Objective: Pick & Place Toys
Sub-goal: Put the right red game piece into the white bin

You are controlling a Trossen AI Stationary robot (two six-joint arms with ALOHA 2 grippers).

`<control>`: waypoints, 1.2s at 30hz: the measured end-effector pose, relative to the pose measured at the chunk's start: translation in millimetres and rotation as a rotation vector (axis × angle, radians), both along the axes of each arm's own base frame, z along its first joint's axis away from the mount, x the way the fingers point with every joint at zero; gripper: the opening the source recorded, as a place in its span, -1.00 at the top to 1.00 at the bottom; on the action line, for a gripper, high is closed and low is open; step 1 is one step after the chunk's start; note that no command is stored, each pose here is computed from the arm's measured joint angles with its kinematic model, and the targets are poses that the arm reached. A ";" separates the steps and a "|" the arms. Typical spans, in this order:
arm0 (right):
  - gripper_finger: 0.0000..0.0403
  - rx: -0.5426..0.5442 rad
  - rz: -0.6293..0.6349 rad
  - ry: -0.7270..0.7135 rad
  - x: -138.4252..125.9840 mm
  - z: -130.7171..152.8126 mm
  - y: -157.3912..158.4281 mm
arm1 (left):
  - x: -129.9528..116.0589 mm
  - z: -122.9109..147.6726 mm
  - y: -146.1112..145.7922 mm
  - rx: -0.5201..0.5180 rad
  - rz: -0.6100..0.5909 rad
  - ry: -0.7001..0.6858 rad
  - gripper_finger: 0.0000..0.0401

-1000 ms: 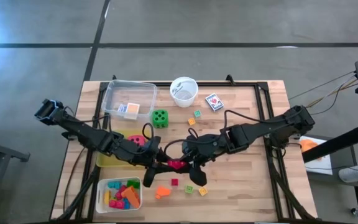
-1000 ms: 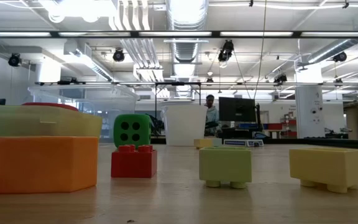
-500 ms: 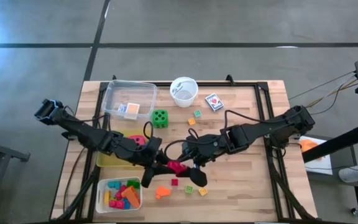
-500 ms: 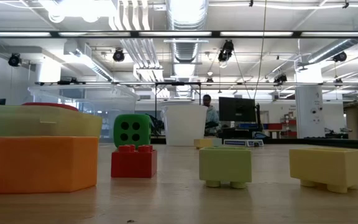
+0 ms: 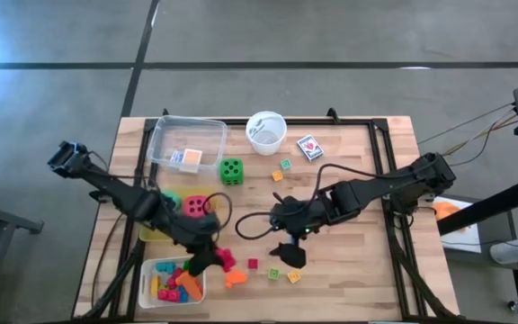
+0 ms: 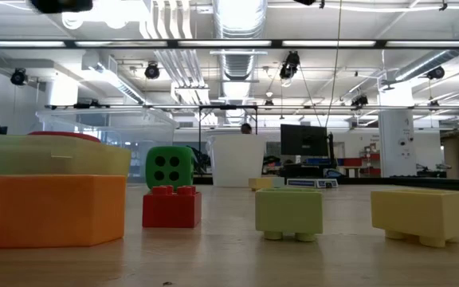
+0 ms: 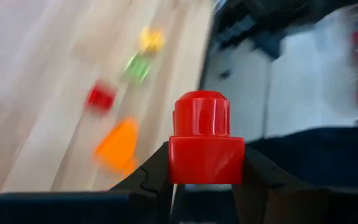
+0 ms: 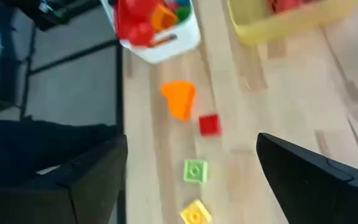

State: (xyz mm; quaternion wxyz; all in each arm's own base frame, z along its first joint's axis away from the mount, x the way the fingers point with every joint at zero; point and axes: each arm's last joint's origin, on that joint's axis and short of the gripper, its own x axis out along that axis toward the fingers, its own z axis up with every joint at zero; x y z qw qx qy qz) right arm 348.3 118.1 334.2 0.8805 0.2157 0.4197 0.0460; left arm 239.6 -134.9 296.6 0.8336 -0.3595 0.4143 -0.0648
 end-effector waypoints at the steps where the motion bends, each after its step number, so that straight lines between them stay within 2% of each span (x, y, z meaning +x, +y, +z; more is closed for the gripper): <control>1: -0.75 -0.009 -0.005 0.013 -1.1 -1.1 0.1 | -4.5 -3.1 -2.3 0.001 0.005 0.050 0.45; 7: -0.75 -0.038 -0.026 0.039 -3.0 -5.9 -0.8 | -27.9 -13.7 -17.4 -0.017 0.009 0.263 0.45; 15: -0.75 -0.056 -0.030 0.061 -3.9 -14.5 -1.3 | -58.2 -19.8 -39.4 -0.025 -0.130 0.447 0.45; 17: -0.75 -0.056 -0.034 0.069 -4.2 -17.4 -1.4 | -68.2 -24.8 -37.6 0.031 -0.105 0.538 0.45; 21: -0.75 -0.043 -0.059 0.100 -5.5 -24.8 -1.7 | -83.1 -34.9 -27.4 0.114 0.018 0.731 0.45; 26: -0.75 -0.028 -0.086 0.129 -6.8 -32.2 -1.9 | -82.5 -46.1 -29.7 0.094 0.002 0.767 0.45; 31: -0.75 -0.018 -0.108 0.161 -8.9 -40.7 -1.4 | -81.9 -62.6 -33.3 0.117 -0.033 0.824 0.45; 36: -0.75 -0.002 -0.135 0.189 -10.8 -47.8 -0.4 | -83.8 -78.0 -38.0 0.102 -0.111 0.829 0.46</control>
